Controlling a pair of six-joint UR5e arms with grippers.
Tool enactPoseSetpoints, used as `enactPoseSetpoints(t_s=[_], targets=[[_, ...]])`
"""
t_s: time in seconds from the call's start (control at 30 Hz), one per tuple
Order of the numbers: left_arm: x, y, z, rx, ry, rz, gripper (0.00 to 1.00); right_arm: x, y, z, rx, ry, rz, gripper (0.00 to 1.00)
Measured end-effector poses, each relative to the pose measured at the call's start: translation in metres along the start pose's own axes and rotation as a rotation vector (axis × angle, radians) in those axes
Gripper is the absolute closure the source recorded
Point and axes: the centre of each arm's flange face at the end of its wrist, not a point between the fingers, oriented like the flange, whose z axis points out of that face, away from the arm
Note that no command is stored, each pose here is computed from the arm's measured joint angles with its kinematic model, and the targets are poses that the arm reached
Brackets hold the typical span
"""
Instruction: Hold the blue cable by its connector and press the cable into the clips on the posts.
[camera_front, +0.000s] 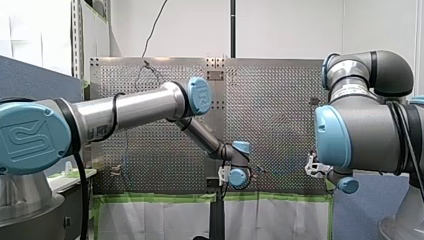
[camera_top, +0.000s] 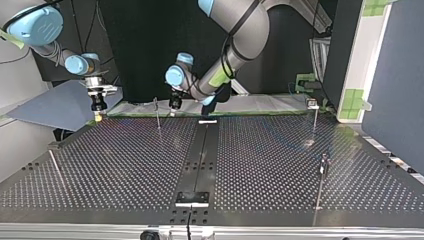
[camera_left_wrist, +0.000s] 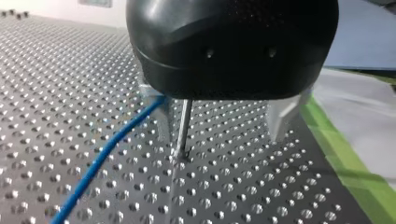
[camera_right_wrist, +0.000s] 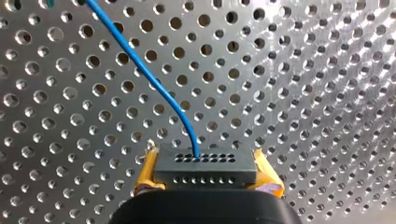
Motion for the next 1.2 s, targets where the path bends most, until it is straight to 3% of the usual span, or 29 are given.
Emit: enactPoseSetpoints(t_s=[0.27, 0.6, 0.87, 1.2], targets=[[-0.007, -0.017, -0.019, 0.059, 0.047, 0.07, 0.0, -0.001, -0.005, 0.001, 0.008, -0.004, 0.004, 1.0], [-0.015, -0.043, -0.038, 0.155, 0.103, 0.11, 0.0, -0.002, -0.009, 0.001, 0.012, -0.009, 0.007, 1.0], [-0.011, -0.052, -0.049, 0.172, 0.128, 0.114, 0.0, -0.003, -0.01, 0.002, 0.015, -0.01, 0.008, 1.0], [-0.034, -0.058, -0.053, 0.179, 0.098, 0.082, 0.0, -0.003, -0.013, 0.002, 0.018, -0.011, 0.009, 1.0]])
